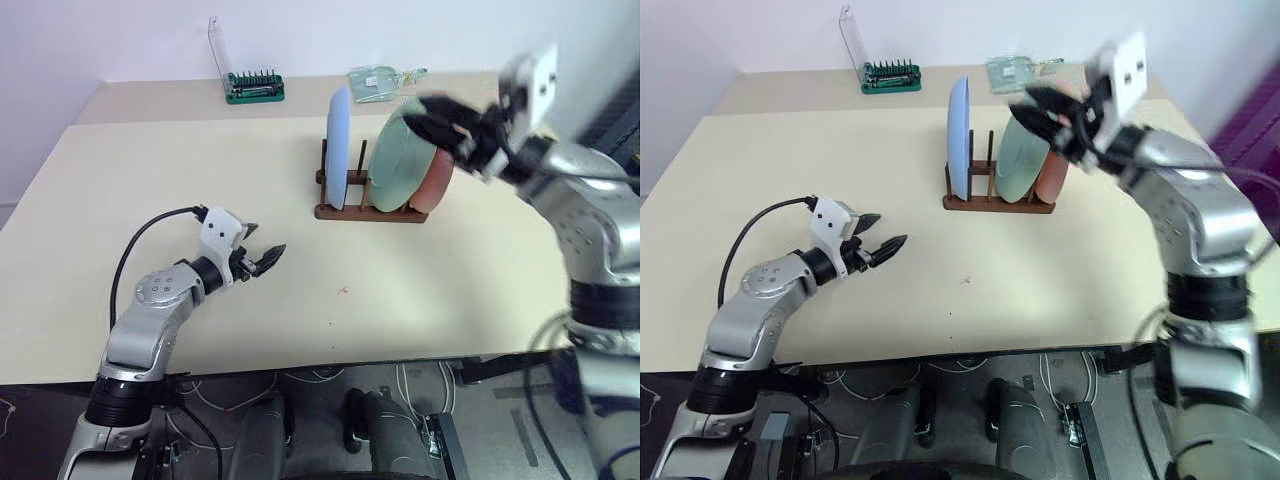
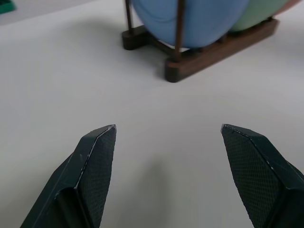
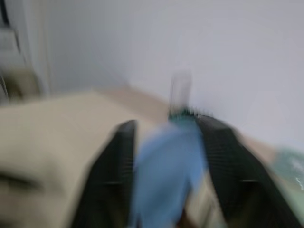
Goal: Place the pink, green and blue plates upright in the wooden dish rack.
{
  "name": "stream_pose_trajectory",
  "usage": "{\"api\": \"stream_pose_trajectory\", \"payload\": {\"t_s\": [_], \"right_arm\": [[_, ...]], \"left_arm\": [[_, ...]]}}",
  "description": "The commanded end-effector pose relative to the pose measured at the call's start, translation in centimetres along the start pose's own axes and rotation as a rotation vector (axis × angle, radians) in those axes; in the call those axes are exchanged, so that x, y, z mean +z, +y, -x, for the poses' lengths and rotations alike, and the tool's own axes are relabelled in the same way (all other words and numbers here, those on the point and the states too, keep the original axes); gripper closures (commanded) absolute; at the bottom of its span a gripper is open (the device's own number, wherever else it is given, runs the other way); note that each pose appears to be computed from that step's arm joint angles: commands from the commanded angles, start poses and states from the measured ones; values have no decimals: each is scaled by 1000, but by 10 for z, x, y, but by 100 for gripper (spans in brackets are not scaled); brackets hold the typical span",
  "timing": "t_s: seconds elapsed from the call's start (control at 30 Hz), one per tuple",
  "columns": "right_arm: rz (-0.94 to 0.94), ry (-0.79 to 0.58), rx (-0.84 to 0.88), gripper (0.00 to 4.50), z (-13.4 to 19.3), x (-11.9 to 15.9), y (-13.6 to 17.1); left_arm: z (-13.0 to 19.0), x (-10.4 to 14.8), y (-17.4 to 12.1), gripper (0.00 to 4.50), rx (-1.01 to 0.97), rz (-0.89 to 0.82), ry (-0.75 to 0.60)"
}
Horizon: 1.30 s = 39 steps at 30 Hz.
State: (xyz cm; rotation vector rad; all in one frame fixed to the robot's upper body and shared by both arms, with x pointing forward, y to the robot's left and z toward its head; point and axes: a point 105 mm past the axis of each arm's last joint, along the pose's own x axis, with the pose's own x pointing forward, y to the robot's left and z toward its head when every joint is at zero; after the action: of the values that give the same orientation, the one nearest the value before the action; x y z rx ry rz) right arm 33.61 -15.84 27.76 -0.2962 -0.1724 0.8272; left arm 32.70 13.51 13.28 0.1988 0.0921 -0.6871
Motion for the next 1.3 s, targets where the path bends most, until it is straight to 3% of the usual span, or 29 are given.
{"api": "stream_pose_trajectory", "payload": {"t_s": [0.03, 0.2, 0.43, 0.83, 1.07, 1.3], "right_arm": [[140, 128, 25, 448, 21, -8, 8], [240, 251, -51, 448, 22, -32, 0], [313, 338, -107, 448, 4, -59, -11], [378, 183, -19, 448, -29, -37, 6], [416, 266, -73, 448, -9, -49, -10], [307, 342, -51, 448, 42, -69, -12]], "left_arm": [[-4, 13, -29, 87, -174, -21, -46], [-11, 15, -50, 87, -304, -31, -57], [-16, 14, -52, 87, -303, -32, -56], [-3, 7, -50, 87, -245, -4, -42], [-10, 10, -49, 87, -259, -12, -45], [-10, 8, -24, 87, -170, -31, -26]]}}
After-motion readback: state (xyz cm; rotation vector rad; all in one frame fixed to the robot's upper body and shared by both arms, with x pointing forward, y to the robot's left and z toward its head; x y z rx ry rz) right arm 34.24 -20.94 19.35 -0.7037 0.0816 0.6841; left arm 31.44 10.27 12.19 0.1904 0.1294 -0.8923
